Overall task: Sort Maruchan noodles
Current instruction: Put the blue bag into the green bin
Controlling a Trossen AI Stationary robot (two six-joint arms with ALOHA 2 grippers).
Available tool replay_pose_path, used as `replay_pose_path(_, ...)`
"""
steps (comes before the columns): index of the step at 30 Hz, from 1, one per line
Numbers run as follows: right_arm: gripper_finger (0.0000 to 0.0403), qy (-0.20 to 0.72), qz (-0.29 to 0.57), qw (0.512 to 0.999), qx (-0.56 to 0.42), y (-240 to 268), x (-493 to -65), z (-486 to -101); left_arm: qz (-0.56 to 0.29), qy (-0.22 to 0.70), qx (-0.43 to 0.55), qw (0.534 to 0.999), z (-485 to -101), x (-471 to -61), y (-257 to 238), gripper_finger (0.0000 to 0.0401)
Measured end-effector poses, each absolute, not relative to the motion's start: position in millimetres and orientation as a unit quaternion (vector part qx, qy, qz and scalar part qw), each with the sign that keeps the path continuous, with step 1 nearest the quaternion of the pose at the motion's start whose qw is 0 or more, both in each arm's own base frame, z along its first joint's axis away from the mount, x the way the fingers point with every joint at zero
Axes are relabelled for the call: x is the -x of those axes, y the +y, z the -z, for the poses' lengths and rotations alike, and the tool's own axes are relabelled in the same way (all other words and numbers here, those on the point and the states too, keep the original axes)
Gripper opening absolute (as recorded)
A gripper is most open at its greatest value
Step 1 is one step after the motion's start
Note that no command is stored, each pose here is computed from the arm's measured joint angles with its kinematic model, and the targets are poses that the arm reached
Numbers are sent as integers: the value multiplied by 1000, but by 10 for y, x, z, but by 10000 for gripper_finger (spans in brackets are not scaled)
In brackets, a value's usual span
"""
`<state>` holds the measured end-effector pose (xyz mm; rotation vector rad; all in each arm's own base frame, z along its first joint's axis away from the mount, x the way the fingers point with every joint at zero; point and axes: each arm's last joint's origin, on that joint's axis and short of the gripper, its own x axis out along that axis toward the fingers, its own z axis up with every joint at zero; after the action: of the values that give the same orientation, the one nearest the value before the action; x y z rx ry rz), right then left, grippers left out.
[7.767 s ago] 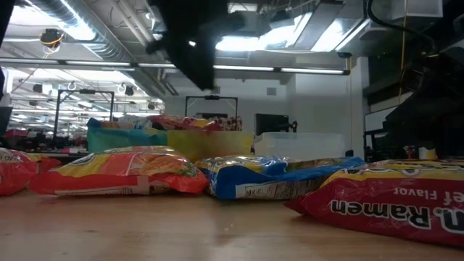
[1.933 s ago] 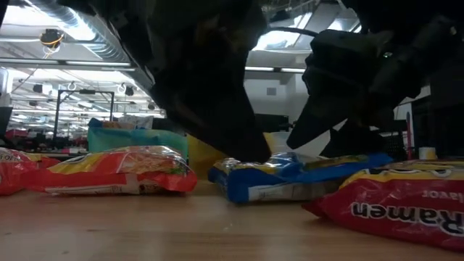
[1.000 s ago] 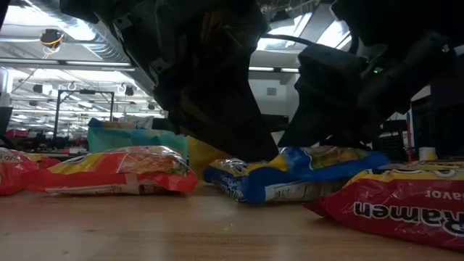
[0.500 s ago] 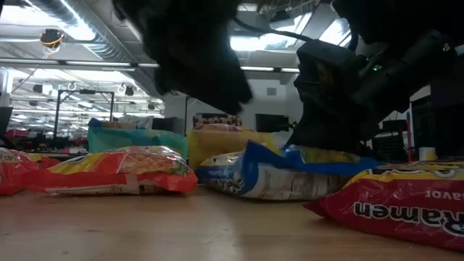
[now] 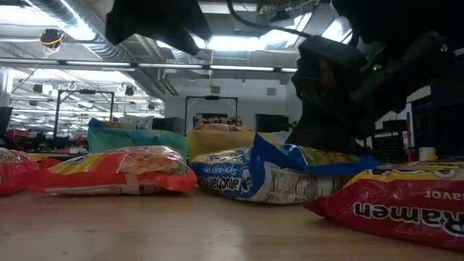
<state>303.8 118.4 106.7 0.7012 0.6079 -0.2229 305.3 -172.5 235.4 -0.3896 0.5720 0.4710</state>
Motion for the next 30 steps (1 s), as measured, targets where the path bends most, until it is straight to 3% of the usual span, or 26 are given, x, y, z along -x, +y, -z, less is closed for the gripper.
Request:
replay_pose_path(17,2,189,94,936,-280,1118,-2965,-1724,-208,215,278,913,-2368,-2964,-1949,167)
replay_pose_path(24,2,157,132,949,-239,1062,-2905,-1892,-171,146,384,896,-2107,-2929,-1947,196)
replay_pose_path(30,1,133,142,958,-210,1032,-2864,-2027,-207,49,450,867,-1784,-2677,-1899,205)
